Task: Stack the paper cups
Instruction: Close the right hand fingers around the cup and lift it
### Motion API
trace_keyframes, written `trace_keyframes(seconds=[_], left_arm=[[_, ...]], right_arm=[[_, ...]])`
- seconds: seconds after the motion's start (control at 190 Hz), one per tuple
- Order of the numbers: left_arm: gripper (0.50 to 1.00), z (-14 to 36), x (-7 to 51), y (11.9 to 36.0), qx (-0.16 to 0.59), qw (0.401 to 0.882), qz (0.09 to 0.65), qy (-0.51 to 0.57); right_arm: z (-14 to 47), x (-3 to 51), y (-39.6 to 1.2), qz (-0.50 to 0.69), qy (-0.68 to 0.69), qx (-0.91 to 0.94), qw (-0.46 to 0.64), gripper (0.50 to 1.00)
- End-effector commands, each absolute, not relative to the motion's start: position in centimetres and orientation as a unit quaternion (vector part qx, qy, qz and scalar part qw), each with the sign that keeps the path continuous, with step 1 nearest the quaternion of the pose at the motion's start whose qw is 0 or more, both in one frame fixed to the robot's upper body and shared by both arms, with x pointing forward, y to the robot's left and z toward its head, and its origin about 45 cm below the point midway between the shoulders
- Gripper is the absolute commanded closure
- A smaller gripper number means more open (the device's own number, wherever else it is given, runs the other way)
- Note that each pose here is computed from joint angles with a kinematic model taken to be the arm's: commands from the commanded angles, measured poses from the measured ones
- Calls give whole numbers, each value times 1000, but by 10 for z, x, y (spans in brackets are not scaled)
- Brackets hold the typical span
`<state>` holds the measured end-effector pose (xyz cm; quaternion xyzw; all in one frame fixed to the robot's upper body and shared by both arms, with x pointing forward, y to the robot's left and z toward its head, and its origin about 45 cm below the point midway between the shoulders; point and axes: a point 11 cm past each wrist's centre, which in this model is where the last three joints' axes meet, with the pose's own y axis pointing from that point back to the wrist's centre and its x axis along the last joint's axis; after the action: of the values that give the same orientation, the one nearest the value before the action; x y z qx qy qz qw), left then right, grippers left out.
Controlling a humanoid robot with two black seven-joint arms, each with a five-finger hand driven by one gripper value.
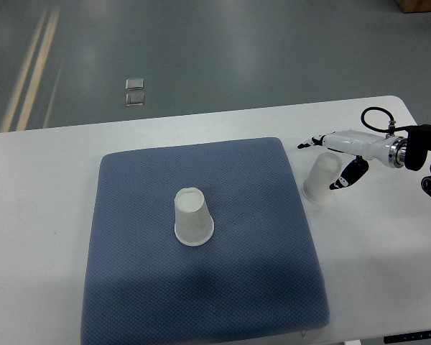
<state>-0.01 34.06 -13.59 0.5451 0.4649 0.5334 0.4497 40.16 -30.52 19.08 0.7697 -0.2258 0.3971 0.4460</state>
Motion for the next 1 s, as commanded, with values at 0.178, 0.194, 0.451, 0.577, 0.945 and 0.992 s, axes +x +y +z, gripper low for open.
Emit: trace_keyframes(seconds=[0.178,0.194,0.451,0.577,0.945,0.992], left_arm=[[500,-136,0,341,545,449,534,465],[500,-136,0,341,545,450,533,465],[500,-136,0,341,545,450,533,465],[500,-136,0,341,545,450,533,465],[500,-136,0,341,545,450,534,464],[500,-136,0,341,545,450,533,465]], right_arm=[[189,403,-316,402,-224,759,461,638],[189,403,-317,402,-224,758,462,642],[186,401,-318,402,-217,760,462,703],[187,401,-317,402,-218,760,462,738],[189,403,-317,409,-224,756,458,926],[190,403,-317,410,-225,757,457,953]])
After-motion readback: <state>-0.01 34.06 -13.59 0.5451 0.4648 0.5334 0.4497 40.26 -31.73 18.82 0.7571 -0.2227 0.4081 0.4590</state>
